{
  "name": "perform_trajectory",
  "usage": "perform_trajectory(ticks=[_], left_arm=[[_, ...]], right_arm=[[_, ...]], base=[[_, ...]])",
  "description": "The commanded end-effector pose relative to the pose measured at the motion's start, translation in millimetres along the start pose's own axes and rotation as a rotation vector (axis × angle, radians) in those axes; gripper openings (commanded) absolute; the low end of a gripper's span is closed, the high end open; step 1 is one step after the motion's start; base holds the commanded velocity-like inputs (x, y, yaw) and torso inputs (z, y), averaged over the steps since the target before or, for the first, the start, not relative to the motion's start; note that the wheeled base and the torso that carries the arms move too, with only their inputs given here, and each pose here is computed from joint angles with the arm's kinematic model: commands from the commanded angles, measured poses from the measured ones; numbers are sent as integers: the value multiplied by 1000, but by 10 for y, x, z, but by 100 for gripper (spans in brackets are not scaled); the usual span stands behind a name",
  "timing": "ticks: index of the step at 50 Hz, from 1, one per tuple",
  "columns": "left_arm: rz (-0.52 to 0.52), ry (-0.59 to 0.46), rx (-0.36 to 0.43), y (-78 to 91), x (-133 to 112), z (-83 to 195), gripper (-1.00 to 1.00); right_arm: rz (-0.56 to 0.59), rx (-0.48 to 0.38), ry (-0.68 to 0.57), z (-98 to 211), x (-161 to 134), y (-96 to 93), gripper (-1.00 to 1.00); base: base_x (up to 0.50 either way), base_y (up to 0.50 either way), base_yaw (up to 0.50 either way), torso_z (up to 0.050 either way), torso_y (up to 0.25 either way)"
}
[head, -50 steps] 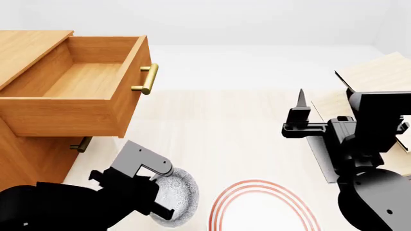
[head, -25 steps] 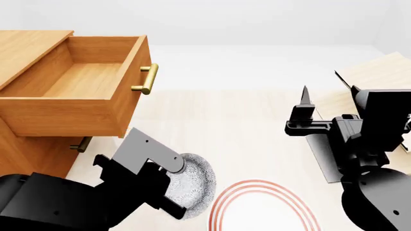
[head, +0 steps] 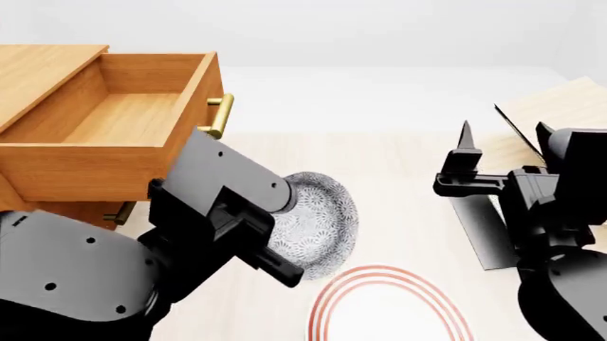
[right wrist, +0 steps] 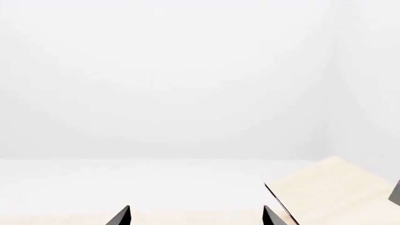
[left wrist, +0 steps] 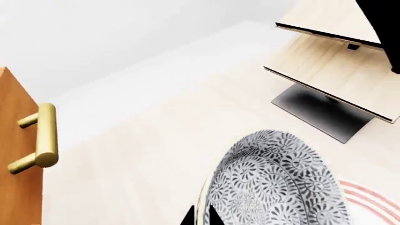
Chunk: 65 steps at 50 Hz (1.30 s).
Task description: Open the top drawer of the cabinet and put the bowl in it.
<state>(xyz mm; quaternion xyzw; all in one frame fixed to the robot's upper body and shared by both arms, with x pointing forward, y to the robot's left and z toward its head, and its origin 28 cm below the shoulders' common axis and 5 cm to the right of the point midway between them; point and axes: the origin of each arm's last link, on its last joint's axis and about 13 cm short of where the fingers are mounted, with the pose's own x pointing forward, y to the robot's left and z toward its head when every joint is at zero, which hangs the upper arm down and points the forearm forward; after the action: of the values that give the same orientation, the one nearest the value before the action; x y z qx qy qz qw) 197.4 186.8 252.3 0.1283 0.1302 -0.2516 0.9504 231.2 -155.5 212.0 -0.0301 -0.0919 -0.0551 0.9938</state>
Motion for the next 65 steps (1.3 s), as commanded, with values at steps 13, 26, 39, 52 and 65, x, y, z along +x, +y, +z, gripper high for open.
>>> perform_trajectory(ticks=[13,26,39,52,65], left_arm=[[146,-315,-98,243,-266,1051,-100],[320,-385,-220,581,-217,1412,-100],[461,-367,-353,1005,-11,1526,-100],[585,-332,-466,1358,193,1424,-100],[651,-293,-546,1537,309,1286,-100]], right_arm=[[-27,12,-9,32,-28,-64,100],[-19,9,-8,20,-34,-52,100],[-20,9,3,-15,2,-45,100],[-20,10,11,-39,30,-38,100],[-18,8,11,-42,34,-34,100]], base=[[0,0,0,0,0],[0,0,0,1,1],[0,0,0,0,0],[0,0,0,0,0],[0,0,0,0,1]])
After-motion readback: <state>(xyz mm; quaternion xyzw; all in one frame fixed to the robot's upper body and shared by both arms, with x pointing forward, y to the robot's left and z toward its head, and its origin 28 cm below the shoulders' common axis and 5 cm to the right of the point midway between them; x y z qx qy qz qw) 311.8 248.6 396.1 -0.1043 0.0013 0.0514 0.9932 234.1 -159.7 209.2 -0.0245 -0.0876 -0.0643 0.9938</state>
